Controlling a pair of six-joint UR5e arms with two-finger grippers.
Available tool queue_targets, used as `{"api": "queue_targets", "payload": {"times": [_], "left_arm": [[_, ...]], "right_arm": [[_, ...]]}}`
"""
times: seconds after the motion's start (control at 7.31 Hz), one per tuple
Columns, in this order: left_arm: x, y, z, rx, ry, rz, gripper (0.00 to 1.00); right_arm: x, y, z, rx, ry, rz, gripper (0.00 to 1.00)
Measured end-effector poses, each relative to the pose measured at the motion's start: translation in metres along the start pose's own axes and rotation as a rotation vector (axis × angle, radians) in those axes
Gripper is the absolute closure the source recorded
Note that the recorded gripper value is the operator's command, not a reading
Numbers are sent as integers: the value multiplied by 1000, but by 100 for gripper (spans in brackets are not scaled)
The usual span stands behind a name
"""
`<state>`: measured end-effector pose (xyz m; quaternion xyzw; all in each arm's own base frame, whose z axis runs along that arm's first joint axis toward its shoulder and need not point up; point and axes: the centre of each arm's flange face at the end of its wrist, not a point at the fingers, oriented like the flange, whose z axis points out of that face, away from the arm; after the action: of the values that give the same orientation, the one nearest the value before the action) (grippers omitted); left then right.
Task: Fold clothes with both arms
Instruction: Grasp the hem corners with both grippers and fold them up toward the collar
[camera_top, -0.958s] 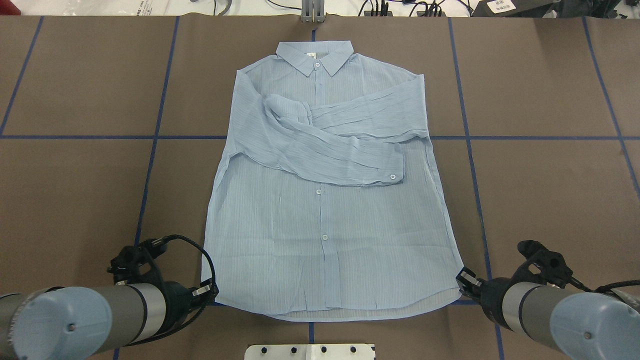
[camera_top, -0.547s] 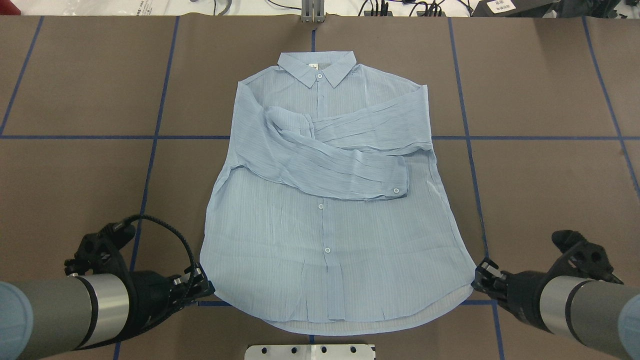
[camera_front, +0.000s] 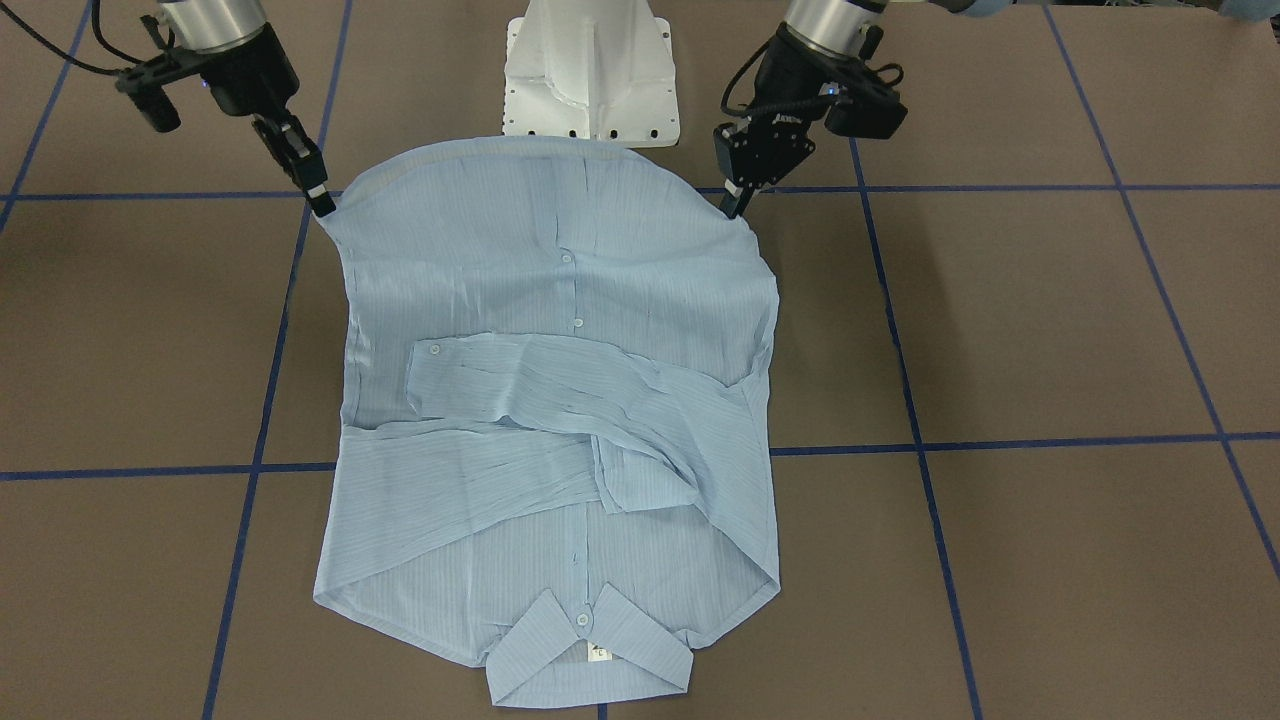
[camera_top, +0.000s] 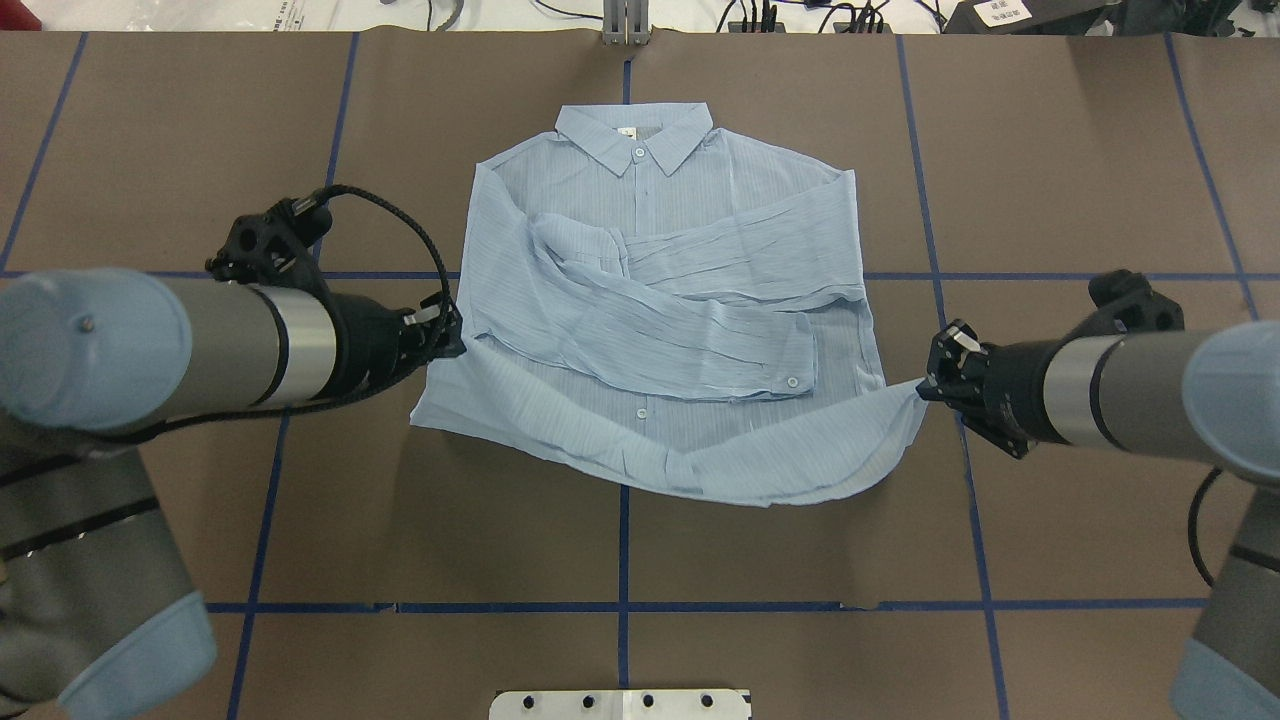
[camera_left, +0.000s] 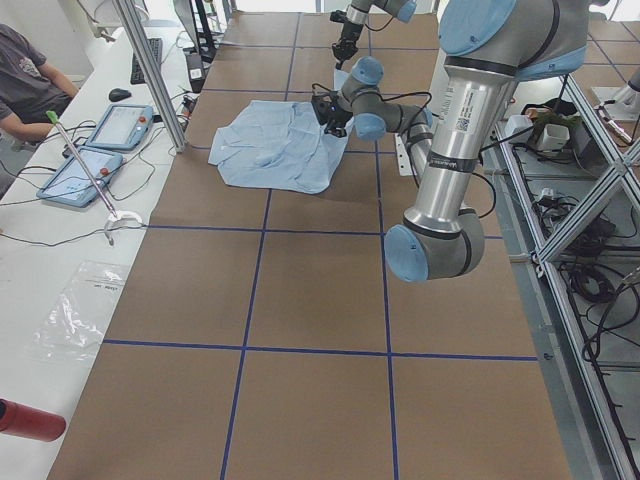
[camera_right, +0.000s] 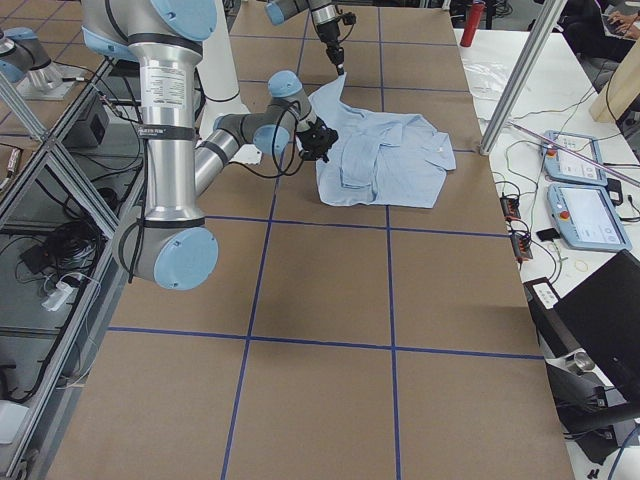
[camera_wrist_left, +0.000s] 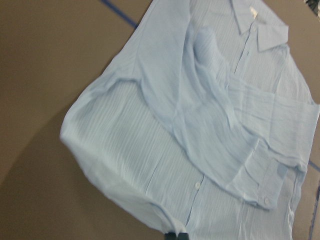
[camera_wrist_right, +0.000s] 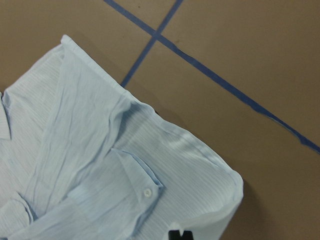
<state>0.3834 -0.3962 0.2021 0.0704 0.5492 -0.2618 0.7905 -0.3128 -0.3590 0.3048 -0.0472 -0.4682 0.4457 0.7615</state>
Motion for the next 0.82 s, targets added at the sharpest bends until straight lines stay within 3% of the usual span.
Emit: {"api": "queue_targets", "payload": {"times": [0.41,0.82], "left_arm": [[17,-90,55,117,-40,35,100],[22,-148,133,164,-43,29,100]], "right_arm": [[-88,-58,54,131,69,-95,100],[-158,-103,122,217,146,-160,100]]}}
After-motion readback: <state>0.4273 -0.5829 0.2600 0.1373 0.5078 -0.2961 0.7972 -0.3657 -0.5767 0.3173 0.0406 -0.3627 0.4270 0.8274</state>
